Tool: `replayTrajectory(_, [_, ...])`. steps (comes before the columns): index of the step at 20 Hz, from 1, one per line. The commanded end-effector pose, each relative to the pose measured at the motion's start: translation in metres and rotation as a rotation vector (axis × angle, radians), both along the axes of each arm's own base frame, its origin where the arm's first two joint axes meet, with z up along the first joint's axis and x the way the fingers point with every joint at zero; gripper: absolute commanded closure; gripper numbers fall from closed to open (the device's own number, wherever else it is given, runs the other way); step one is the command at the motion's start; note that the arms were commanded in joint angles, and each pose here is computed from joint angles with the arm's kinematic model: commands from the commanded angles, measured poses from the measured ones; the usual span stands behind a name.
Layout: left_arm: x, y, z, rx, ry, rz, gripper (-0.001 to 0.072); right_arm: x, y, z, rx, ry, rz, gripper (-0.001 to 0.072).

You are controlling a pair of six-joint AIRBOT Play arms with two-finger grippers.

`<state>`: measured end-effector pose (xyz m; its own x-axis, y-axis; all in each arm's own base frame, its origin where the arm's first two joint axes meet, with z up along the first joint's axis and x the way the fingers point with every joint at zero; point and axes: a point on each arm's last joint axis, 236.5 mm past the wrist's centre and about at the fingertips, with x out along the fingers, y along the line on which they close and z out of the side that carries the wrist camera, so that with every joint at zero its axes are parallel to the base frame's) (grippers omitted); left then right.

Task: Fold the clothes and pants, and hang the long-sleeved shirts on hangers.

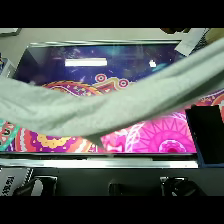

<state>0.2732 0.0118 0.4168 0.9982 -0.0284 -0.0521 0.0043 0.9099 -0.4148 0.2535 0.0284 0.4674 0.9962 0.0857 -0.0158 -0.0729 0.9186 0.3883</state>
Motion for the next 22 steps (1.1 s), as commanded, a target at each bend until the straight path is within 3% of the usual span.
replayTrajectory(1, [0.034,0.003,-0.073,-0.050,0.246,-0.071,0.0694,0.039,0.006,-0.077,-0.030,0.310,-0.067,0.0681])
replayTrajectory(4, [0.093,-0.003,-0.176,-0.120,0.504,-0.158,0.0694,0.103,0.037,-0.165,-0.081,0.562,-0.095,0.0680])
replayTrajectory(9, [0.179,-0.045,-0.361,-0.116,0.848,-0.245,0.0694,0.196,0.117,-0.334,-0.091,0.890,-0.020,0.0680])
replayTrajectory(14, [0.207,-0.061,-0.476,-0.206,1.039,-0.209,0.0681,0.231,0.139,-0.452,0.224,1.143,0.028,0.0680])
replayTrajectory(16, [0.209,-0.054,-0.482,-0.215,1.049,-0.196,0.0532,0.243,0.128,-0.458,0.309,1.146,0.038,0.0680])
replayTrajectory(18, [0.204,-0.037,-0.474,-0.240,1.055,-0.176,0.0211,0.246,0.115,-0.456,0.328,1.146,0.044,0.0679])
replayTrajectory(19, [0.196,-0.024,-0.468,-0.258,1.071,-0.164,0.0140,0.244,0.112,-0.456,0.325,1.158,0.053,0.0679])
replayTrajectory(22, [0.158,0.016,-0.442,-0.287,1.132,-0.167,0.0140,0.230,0.110,-0.456,0.267,1.204,0.100,0.0679])
